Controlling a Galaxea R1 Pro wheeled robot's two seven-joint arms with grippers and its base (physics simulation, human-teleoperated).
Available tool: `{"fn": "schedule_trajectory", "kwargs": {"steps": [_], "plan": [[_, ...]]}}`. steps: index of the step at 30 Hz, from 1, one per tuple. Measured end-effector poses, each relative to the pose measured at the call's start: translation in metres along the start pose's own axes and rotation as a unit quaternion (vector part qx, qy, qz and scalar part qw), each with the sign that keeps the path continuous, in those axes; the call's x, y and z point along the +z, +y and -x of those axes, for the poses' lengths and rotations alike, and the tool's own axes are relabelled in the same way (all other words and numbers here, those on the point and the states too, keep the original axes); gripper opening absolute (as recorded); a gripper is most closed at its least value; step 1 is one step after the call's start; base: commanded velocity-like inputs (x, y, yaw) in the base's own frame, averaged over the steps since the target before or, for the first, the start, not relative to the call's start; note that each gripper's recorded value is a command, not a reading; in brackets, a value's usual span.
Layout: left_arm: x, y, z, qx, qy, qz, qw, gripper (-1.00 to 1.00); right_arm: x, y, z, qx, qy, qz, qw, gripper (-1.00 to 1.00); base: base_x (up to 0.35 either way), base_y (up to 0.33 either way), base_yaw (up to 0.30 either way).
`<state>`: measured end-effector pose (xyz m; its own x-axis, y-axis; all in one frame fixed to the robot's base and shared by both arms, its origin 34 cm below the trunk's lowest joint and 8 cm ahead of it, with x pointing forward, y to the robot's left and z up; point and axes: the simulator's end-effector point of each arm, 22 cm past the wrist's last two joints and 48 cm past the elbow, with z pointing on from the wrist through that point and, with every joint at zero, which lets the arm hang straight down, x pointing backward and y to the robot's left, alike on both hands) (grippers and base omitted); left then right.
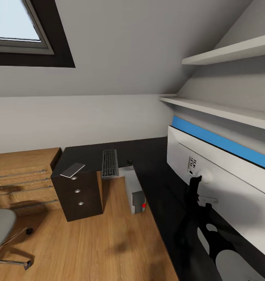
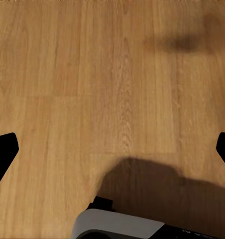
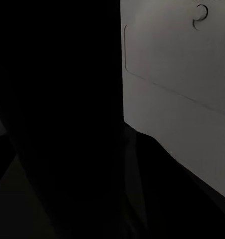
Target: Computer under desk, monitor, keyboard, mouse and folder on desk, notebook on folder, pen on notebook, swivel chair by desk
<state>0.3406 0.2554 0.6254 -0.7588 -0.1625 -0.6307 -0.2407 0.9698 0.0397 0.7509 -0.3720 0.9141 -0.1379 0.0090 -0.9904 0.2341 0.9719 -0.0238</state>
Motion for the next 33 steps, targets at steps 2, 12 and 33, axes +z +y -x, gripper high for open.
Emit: {"fn": "schedule_trajectory", "kwargs": {"steps": [2,12,33], "plan": [[-0.0001,-0.0013,0.0004,0.0,0.0,-0.001,1.0,1.0,0.0,0.0,-0.0001,0.0,0.0,0.0,1.0,-1.0,0.0,0.0,0.0],[0.0001,-0.0011,0.001,0.0,-0.001,-0.001,1.0,1.0,0.0001,-0.0006,0.0,0.0,0.0,0.0,1.0,-1.0,0.0,0.0,0.0],[0.0002,0.0006,0.0004,0.0,0.0,0.0,1.0,1.0,0.0,-0.0003,-0.0004,0.001,0.001,-0.001,1.0,-1.0,0.0,-0.057,0.0]]}}
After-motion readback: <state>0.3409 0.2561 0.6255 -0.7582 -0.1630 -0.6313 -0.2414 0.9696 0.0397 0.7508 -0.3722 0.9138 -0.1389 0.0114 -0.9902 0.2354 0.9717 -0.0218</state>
